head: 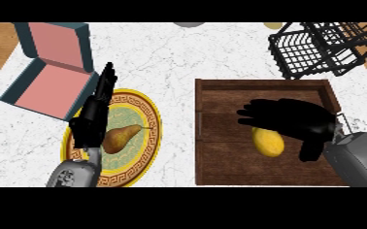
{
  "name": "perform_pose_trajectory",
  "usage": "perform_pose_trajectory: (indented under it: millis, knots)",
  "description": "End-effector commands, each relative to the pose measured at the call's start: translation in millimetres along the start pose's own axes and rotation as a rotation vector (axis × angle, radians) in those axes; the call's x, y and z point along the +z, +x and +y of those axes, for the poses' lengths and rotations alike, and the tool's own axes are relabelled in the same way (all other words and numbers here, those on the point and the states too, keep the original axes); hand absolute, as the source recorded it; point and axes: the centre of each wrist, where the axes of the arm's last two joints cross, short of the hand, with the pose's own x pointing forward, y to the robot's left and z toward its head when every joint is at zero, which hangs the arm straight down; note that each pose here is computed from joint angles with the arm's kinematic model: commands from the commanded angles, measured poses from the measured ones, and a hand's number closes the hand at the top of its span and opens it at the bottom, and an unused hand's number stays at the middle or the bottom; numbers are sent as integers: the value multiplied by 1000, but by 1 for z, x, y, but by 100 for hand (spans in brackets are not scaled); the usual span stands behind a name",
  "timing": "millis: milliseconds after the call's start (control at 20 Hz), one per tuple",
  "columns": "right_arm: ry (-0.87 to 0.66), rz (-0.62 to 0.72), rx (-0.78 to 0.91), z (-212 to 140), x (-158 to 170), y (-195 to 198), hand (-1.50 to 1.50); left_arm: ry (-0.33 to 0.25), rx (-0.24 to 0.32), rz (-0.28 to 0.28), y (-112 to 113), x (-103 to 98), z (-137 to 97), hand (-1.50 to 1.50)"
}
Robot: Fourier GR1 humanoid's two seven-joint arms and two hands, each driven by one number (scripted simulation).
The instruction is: Pick the lemon from the tray and place it in the tiered basket
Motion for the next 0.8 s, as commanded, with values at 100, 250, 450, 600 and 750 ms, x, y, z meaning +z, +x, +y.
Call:
perform_pose_trajectory:
  millis: [100, 250, 450, 600, 750]
  knots:
    - [38, -38, -54, -1, 0, -8, -150, 4, 8, -13, 4, 4, -25, 0]
    - [40, -36, -74, 20, -6, 0, -150, 7, -14, 0, -8, -2, 10, 0]
    - [-23, -39, -102, 17, -7, -1, -150, 0, 0, 2, -18, 5, -1, 0]
    - [-105, -54, -82, 32, -1, -24, 150, -8, -3, 4, 15, -6, -4, 0]
    - [-175, -86, 26, 22, -27, -5, 150, -2, -1, 3, 9, 2, 13, 0]
